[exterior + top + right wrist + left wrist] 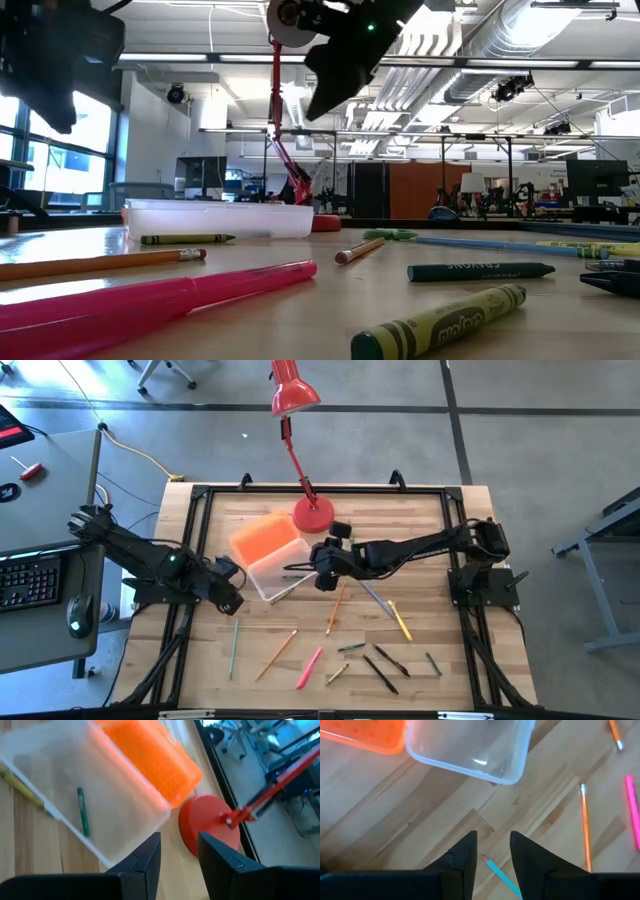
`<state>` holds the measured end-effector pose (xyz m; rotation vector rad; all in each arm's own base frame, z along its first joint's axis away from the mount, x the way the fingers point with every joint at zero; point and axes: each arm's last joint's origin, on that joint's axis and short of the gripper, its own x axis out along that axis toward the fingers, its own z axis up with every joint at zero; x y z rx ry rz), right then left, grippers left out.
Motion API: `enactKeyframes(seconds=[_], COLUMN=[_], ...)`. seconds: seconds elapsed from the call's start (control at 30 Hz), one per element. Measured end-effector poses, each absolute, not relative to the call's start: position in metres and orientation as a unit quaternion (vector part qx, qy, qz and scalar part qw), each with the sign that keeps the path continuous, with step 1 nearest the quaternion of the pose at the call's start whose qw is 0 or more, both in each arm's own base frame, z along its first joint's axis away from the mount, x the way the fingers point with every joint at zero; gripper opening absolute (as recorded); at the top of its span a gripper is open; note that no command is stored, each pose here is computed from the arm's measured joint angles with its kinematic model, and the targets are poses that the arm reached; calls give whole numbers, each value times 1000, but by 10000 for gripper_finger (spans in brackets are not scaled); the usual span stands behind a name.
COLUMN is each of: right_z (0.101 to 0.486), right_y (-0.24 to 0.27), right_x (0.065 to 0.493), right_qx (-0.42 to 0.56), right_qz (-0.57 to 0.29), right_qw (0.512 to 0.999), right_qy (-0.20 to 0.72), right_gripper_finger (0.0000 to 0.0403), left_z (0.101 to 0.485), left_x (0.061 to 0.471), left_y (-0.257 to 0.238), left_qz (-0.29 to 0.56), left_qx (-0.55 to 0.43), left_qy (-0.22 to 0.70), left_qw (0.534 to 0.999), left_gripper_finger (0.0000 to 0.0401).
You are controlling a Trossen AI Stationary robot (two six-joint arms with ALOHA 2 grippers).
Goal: Pick & place school supplies into a supply box
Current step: Put the blue pencil into the orange supply box
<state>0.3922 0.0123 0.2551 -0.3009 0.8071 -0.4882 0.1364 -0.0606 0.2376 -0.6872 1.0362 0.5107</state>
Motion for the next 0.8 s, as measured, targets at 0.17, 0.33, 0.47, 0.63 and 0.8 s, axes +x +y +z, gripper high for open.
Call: enactKeyframes(seconds=[0.17, 0.33, 0.47, 0.63, 0.8], right_z=[265, 271, 272, 271, 271], right_y=[11, 12, 12, 12, 12], right_x=[378, 368, 364, 364, 364], right_qx=[-142, -127, -120, -116, -115], right_qz=[-234, -240, -250, -250, -249], right_qw=[869, 864, 859, 859, 859], right_qy=[411, 423, 430, 432, 432], right_gripper_finger=[108, 108, 108, 108, 108], left_z=[227, 217, 208, 194, 181], left_x=[143, 148, 149, 149, 157], left_y=[-72, -82, -93, -109, -125], left_qz=[254, 277, 306, 335, 331], left_qx=[-289, -283, -333, -361, -387], left_qy=[492, 505, 521, 555, 567], left_qw=[781, 767, 724, 671, 647], left_gripper_finger=[149, 149, 149, 149, 149])
